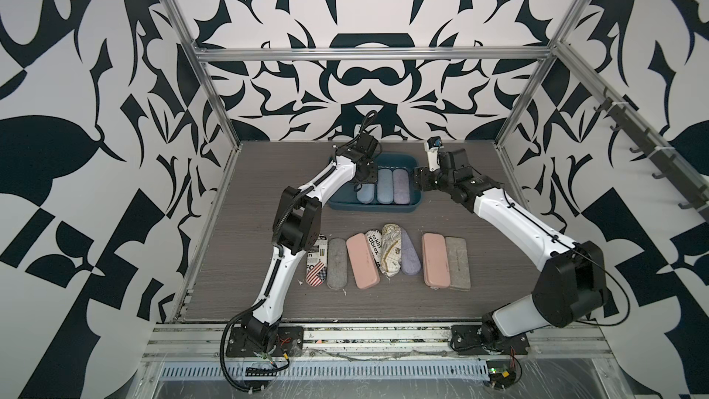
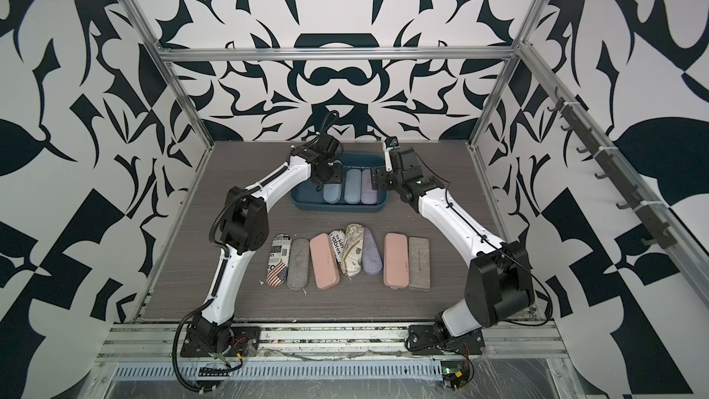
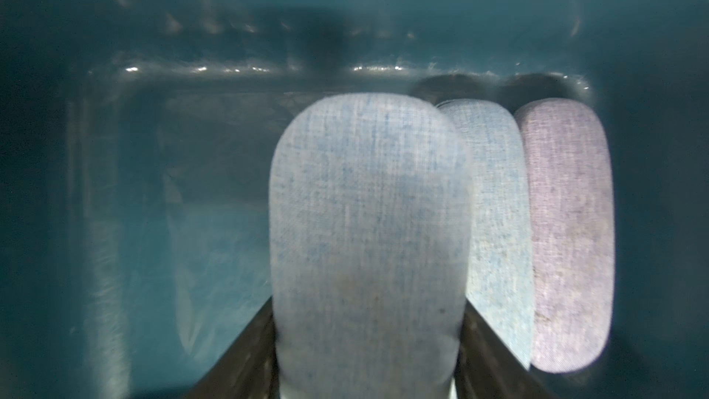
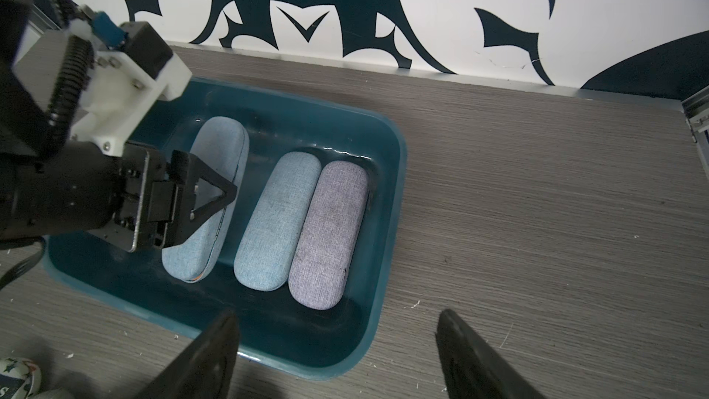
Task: Put the glasses cases into the storage boxes
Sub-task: Place the glasses case in the storage box.
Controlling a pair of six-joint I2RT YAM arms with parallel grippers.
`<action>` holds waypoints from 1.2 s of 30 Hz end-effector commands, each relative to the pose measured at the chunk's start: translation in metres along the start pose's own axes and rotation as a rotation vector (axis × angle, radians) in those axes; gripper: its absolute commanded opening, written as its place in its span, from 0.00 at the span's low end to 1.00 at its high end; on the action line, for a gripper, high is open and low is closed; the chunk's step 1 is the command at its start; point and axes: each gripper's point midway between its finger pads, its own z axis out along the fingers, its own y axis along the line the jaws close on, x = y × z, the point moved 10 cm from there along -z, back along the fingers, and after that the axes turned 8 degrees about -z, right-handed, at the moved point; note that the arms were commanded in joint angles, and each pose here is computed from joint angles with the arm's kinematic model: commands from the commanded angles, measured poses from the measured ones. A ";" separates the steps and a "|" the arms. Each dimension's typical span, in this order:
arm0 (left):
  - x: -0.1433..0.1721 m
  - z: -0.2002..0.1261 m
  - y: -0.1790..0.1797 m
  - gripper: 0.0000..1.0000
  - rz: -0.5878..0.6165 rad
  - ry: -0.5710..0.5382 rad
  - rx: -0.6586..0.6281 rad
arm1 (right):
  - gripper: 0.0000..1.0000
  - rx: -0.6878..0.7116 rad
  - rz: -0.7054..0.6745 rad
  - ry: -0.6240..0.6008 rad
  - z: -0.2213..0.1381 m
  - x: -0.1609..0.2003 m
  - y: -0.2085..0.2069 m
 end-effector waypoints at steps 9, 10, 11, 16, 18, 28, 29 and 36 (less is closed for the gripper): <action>0.004 0.021 0.000 0.55 -0.019 0.023 -0.004 | 0.84 0.011 -0.003 -0.042 -0.004 -0.008 -0.003; 0.004 0.022 0.000 0.56 -0.020 0.023 -0.001 | 0.84 0.008 -0.003 -0.040 -0.003 -0.008 -0.002; 0.004 0.023 0.000 0.56 -0.024 0.029 0.002 | 0.84 0.008 -0.003 -0.040 -0.004 -0.008 -0.003; 0.006 0.029 -0.001 0.56 -0.033 0.048 0.016 | 0.83 0.011 -0.002 -0.038 -0.003 -0.008 -0.003; 0.007 0.031 -0.001 0.57 -0.034 0.053 0.016 | 0.84 0.010 -0.002 -0.039 -0.003 -0.009 -0.003; 0.009 0.030 -0.001 0.73 -0.042 0.061 0.017 | 0.84 0.011 -0.001 -0.033 -0.001 -0.007 -0.004; 0.009 0.029 -0.001 0.74 -0.042 0.061 0.020 | 0.84 0.010 -0.002 -0.034 -0.002 -0.007 -0.004; 0.008 0.023 -0.003 0.79 -0.049 0.060 0.039 | 0.84 0.010 0.000 -0.032 -0.002 -0.006 -0.004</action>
